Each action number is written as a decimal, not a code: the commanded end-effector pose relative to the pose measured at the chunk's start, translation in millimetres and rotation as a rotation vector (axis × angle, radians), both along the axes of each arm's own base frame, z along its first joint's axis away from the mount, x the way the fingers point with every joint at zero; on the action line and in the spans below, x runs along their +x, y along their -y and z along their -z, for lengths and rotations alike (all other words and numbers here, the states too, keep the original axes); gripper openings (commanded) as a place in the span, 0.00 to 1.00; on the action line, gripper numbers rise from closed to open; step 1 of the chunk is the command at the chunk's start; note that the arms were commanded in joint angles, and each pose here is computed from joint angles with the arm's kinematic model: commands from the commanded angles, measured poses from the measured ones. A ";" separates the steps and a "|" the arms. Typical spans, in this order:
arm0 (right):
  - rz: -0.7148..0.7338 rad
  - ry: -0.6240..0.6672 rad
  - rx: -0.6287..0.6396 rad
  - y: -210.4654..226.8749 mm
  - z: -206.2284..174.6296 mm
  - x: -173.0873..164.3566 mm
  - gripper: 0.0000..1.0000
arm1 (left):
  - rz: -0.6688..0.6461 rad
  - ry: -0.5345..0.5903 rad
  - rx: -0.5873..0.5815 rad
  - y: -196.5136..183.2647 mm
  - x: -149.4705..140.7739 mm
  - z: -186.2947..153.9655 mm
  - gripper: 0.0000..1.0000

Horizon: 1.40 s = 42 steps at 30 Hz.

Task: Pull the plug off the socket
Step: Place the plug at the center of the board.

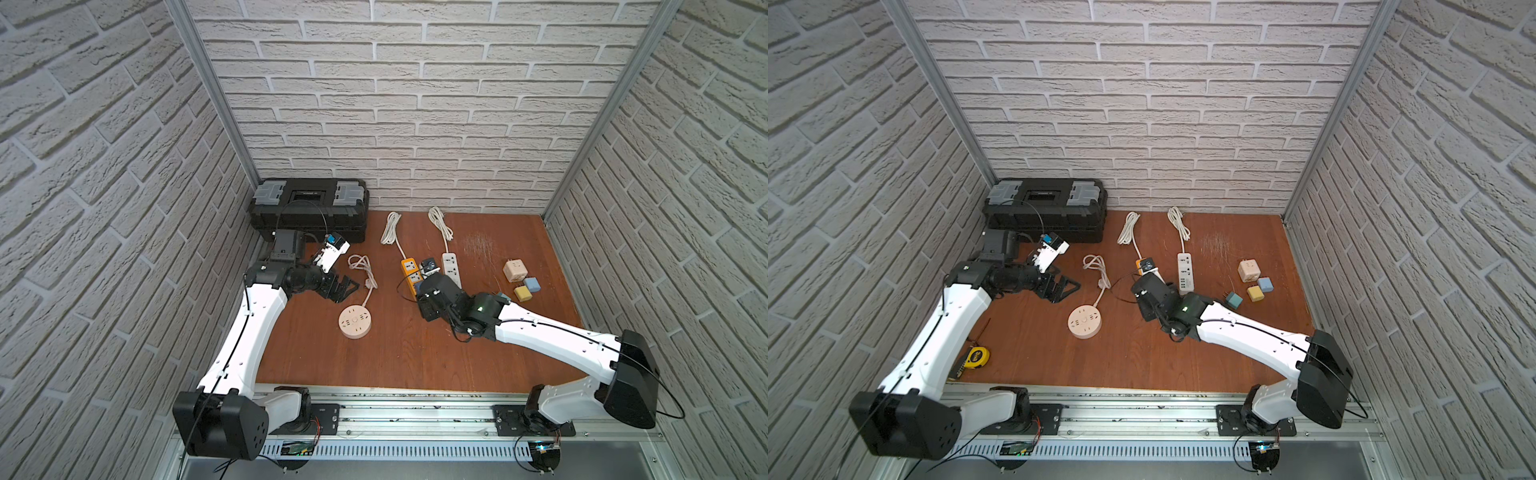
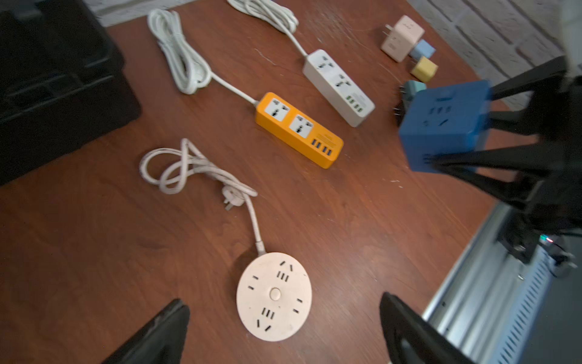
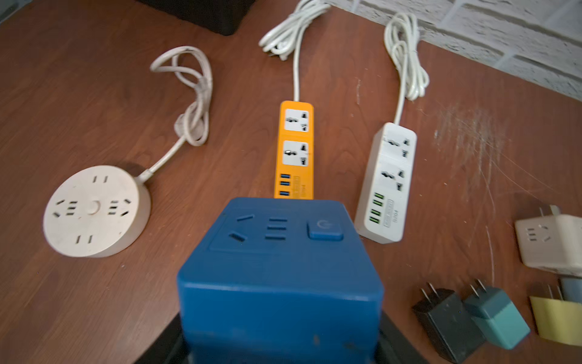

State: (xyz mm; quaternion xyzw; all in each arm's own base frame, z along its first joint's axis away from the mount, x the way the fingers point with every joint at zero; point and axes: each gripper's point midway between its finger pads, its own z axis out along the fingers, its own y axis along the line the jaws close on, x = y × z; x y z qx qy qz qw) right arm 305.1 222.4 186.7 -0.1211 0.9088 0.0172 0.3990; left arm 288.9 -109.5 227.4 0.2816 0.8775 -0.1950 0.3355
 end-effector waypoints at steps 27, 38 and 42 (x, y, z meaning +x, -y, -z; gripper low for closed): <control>0.547 -0.347 0.025 195.4 85.4 128.4 0.03 | -0.053 -0.037 0.036 -18.4 -16.4 75.7 0.98; 0.542 -0.359 0.014 205.1 108.5 161.3 0.04 | -0.034 -0.039 0.081 -13.2 -16.6 83.3 0.98; 0.554 -0.409 -0.015 209.2 132.0 164.8 0.05 | -0.024 -0.045 0.087 -10.7 -17.9 85.7 0.98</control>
